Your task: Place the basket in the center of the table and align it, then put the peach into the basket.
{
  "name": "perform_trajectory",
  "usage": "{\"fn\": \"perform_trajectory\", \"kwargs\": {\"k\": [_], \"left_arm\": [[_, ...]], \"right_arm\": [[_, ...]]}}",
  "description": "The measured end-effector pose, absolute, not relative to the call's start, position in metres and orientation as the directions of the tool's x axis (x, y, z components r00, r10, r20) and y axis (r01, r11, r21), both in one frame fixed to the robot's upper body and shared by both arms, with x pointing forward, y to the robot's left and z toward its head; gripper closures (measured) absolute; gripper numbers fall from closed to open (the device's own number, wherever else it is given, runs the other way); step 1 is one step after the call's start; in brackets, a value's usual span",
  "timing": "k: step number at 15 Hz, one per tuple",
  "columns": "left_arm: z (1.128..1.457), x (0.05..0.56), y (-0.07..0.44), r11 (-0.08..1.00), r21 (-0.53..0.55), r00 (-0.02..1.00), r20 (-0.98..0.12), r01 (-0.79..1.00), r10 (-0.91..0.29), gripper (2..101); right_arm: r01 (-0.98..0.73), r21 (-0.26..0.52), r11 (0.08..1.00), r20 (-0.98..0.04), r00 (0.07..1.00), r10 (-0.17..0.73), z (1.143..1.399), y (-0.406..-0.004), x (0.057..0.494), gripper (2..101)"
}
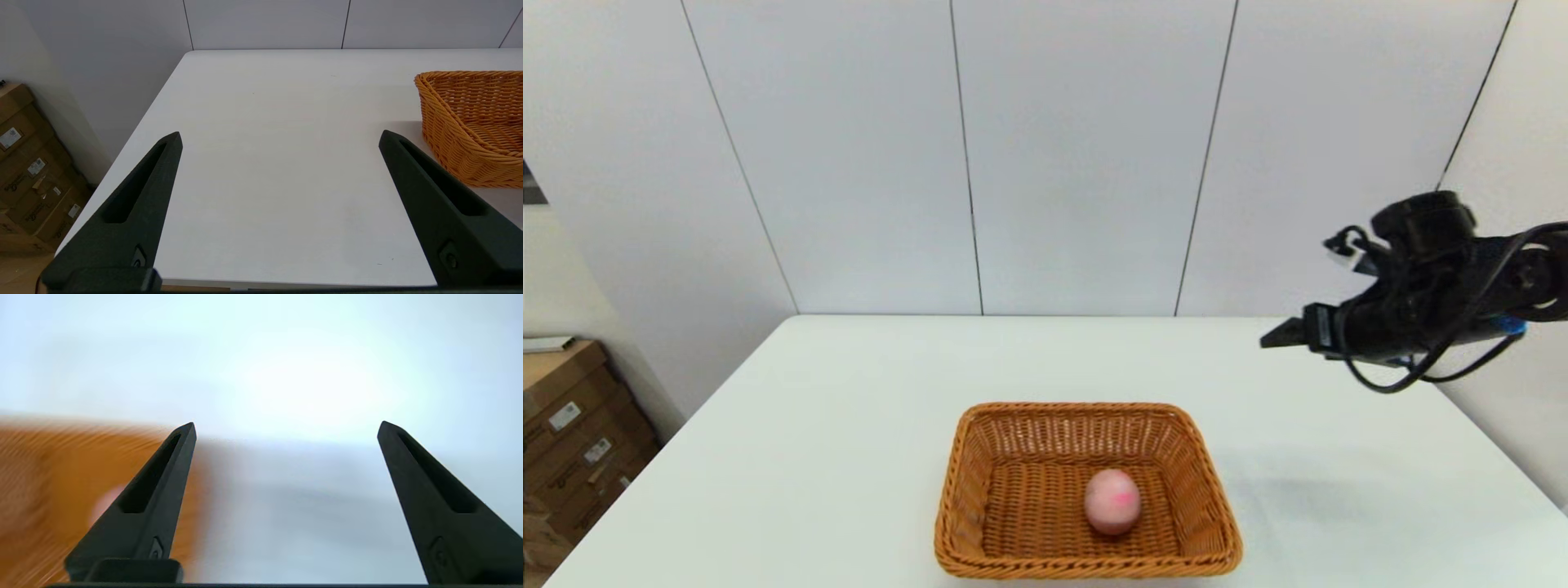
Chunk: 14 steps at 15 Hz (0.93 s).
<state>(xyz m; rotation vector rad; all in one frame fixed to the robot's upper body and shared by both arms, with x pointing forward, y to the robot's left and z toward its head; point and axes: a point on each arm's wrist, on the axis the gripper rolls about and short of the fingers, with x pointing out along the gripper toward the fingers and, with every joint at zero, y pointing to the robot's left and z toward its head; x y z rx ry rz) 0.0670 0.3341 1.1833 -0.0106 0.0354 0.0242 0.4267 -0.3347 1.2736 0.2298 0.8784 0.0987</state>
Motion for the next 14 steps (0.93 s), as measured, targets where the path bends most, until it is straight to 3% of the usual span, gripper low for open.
{"fn": "perform_trajectory", "kwargs": {"k": [3,5,10,14], "left_arm": [[1.183,0.067,0.334,1.0,-0.01,0.999,-0.036,-0.024,0.024,5.4],[1.183,0.067,0.334,1.0,-0.009,0.999,-0.036,-0.025,0.024,5.4],[1.183,0.067,0.334,1.0,-0.01,0.999,-0.036,-0.024,0.024,5.4],[1.183,0.067,0.334,1.0,-0.009,0.999,-0.036,-0.024,0.024,5.4]], "right_arm": [[0.118,0.214,0.97,-0.759,0.645,0.089,1.267,-0.403,0.424,9.9],[0.141,0.215,0.966,-0.758,0.648,0.074,1.268,-0.414,0.42,8.7],[0.092,0.223,0.97,-0.738,0.666,0.106,1.293,-0.396,0.396,6.7],[0.022,0.238,0.971,-0.691,0.707,0.153,1.324,-0.377,0.345,5.8]]}}
